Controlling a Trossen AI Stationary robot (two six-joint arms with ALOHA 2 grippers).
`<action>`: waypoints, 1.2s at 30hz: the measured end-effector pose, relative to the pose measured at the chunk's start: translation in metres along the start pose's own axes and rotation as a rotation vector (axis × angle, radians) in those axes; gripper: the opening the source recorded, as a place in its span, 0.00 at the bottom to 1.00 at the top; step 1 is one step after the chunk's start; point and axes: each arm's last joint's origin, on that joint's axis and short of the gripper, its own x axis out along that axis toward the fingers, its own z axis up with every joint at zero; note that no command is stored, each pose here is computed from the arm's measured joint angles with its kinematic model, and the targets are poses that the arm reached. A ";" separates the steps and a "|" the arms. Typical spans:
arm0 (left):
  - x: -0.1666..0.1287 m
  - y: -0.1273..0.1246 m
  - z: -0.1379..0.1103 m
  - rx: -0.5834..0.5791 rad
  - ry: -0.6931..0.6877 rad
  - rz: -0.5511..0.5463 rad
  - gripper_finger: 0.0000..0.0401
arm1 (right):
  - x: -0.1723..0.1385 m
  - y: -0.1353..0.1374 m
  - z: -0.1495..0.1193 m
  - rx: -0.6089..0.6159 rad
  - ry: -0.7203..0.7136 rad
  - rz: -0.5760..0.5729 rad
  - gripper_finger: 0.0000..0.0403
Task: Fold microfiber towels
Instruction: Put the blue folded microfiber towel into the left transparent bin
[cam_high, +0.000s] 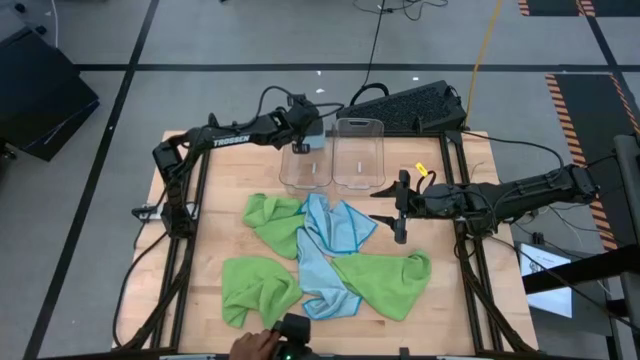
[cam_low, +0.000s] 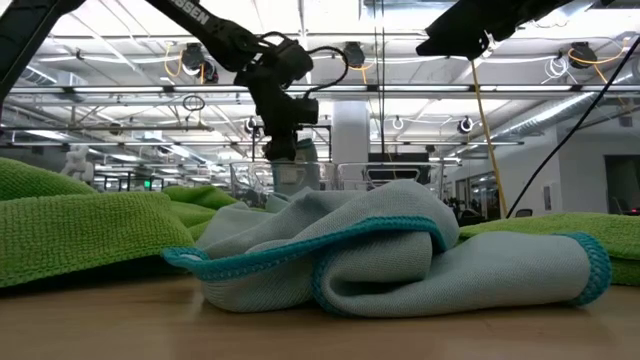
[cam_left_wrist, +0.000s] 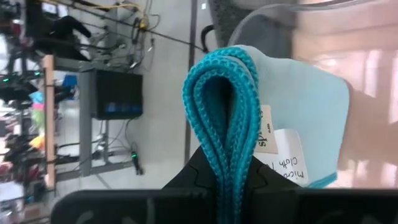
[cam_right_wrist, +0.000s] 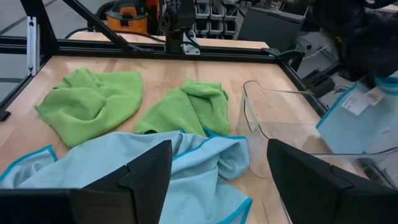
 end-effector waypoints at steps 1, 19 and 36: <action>0.001 -0.003 0.000 0.003 -0.001 -0.009 0.03 | 0.000 0.000 0.000 0.000 0.000 0.000 0.63; -0.016 -0.061 0.011 0.151 0.025 -0.141 0.04 | 0.000 0.000 0.000 0.001 0.000 0.000 0.63; -0.040 -0.082 0.017 0.165 0.014 -0.295 0.04 | 0.000 0.000 0.000 -0.002 0.000 0.000 0.63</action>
